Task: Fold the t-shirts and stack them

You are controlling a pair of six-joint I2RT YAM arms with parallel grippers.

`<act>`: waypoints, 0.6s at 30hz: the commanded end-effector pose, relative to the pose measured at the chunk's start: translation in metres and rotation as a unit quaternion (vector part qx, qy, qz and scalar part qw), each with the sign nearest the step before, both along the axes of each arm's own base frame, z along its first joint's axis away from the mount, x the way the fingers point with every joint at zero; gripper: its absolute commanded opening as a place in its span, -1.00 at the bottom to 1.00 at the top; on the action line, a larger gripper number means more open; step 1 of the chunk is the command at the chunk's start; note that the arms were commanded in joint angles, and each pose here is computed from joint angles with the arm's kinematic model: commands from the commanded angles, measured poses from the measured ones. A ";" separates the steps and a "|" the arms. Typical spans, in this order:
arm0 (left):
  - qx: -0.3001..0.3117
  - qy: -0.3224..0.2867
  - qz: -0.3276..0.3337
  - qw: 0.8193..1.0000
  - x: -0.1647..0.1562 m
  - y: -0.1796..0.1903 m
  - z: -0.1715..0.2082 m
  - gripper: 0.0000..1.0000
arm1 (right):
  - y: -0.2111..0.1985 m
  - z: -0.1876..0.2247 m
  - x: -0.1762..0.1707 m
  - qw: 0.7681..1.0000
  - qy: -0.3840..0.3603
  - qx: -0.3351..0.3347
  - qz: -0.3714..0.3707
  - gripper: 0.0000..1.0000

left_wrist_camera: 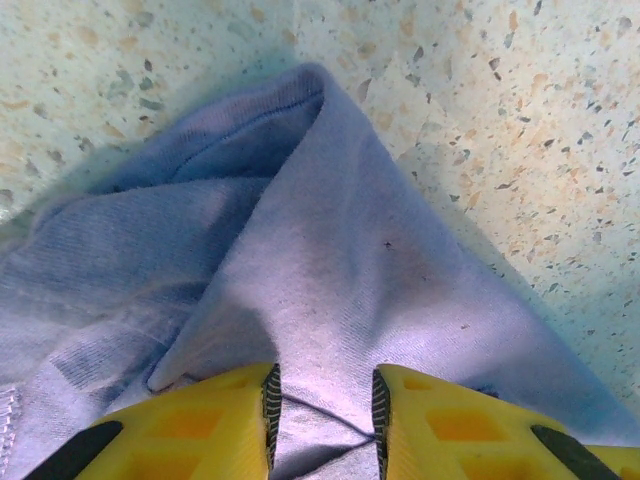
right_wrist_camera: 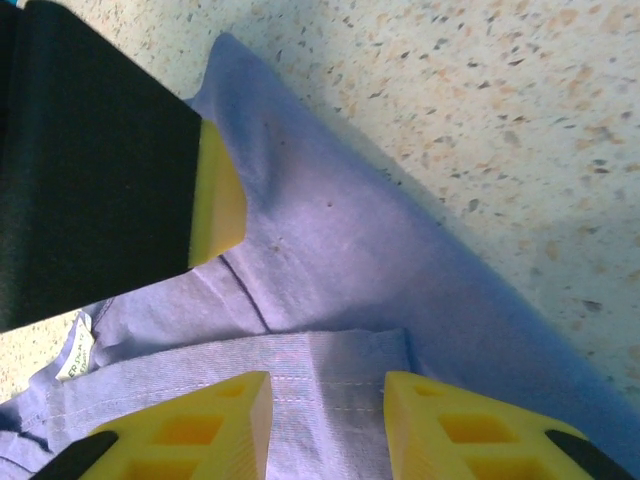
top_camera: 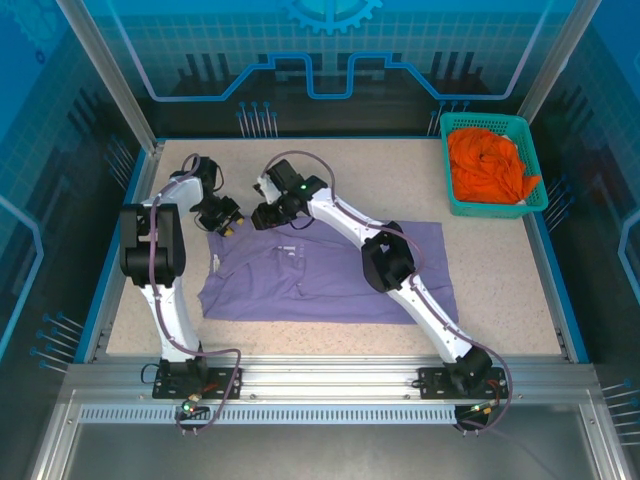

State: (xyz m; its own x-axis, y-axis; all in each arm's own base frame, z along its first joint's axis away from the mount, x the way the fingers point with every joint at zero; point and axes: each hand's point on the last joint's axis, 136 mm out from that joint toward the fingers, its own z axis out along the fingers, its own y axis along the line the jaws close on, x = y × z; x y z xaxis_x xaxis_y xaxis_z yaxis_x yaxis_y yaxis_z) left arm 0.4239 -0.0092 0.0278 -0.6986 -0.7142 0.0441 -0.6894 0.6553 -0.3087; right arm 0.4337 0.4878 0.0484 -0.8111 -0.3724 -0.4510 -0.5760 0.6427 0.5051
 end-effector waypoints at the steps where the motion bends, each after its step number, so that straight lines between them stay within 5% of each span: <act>1: -0.016 0.010 -0.004 1.000 -0.001 -0.001 0.000 -0.35 | 0.009 -0.011 -0.013 1.000 0.011 -0.003 0.020 -0.30; 9: -0.017 0.010 -0.004 1.000 0.000 -0.002 0.000 -0.35 | 0.002 -0.009 -0.008 1.000 0.000 -0.020 0.009 -0.14; 18: -0.019 0.009 -0.004 1.000 0.000 -0.002 0.000 -0.34 | 0.005 -0.009 -0.012 1.000 0.004 -0.014 0.017 -0.47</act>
State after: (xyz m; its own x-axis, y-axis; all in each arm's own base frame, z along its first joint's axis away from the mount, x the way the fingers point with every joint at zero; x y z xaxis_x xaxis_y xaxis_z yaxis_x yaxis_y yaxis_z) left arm 0.4246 -0.0093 0.0284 -0.6988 -0.7140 0.0431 -0.6885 0.6552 -0.3109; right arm 0.4287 0.4872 0.0418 -0.8101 -0.3906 -0.4373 -0.5787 0.6527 0.4890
